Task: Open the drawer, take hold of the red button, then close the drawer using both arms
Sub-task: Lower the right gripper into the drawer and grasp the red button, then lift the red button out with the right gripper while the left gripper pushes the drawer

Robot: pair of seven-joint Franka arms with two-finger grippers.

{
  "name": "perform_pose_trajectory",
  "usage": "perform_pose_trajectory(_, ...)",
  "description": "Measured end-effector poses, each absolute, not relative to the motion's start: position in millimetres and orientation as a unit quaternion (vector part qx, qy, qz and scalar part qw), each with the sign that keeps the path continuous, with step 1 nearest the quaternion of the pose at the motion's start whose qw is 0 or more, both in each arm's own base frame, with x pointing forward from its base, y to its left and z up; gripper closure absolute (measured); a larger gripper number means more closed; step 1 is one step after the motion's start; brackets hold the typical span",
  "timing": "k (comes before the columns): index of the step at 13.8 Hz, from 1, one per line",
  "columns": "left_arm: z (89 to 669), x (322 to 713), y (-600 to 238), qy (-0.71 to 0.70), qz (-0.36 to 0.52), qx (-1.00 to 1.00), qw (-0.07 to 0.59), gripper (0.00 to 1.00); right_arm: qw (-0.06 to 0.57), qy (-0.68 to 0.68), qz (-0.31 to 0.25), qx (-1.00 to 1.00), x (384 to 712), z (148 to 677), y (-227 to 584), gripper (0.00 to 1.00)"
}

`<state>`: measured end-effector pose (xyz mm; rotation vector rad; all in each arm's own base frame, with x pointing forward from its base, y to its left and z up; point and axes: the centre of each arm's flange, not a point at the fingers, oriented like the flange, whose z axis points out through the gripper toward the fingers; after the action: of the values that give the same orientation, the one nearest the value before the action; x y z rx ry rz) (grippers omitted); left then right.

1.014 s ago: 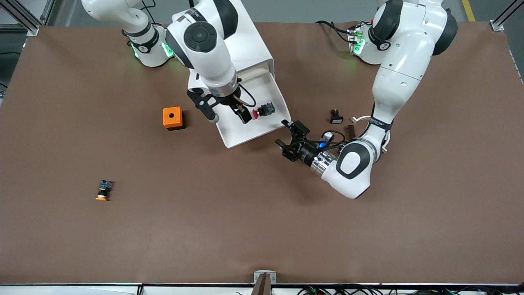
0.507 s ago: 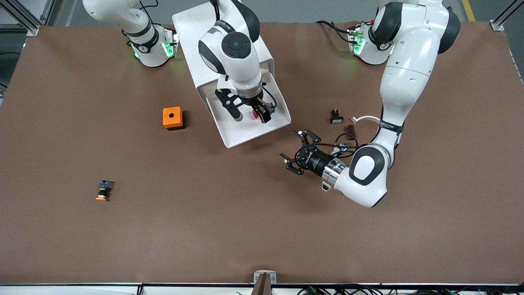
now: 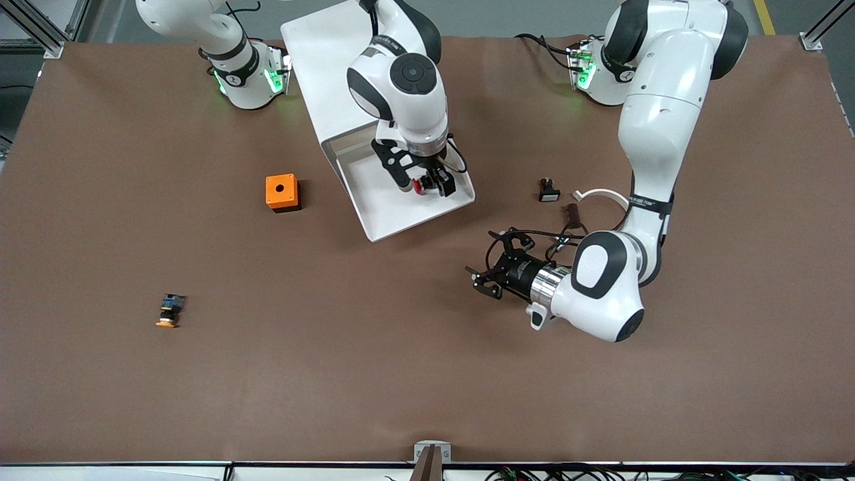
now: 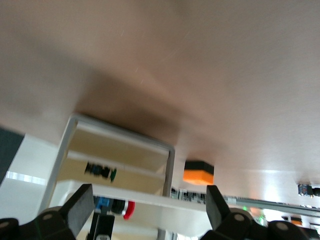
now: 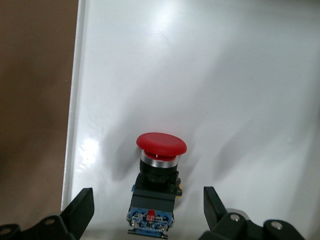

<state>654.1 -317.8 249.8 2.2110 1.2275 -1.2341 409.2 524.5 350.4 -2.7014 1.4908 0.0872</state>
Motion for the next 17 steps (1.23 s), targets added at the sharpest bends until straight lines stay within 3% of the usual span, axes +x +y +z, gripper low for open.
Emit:
perform_pose_trajectory(4,282,668,-308,0.405,-0.35,0.826,0.176,0.0,0.024,0.482,0.027,-0.876,407,347,527,0.17)
perform_pose_trajectory(8,308,675,-310,0.392,-0.268,0.865,0.163,0.0,0.02,0.481,0.028,-0.876,406,343,528,0.57)
perform_pose_trajectory(13,325,680,-317,0.375,-0.184,0.898,0.141,0.0,0.028,0.483,0.025,-0.875,416,362,531,0.59)
perform_pose_trajectory(17,329,675,-332,0.356,-0.155,0.913,0.125,0.0,0.01,0.43,0.028,-0.902,472,435,495,0.59)
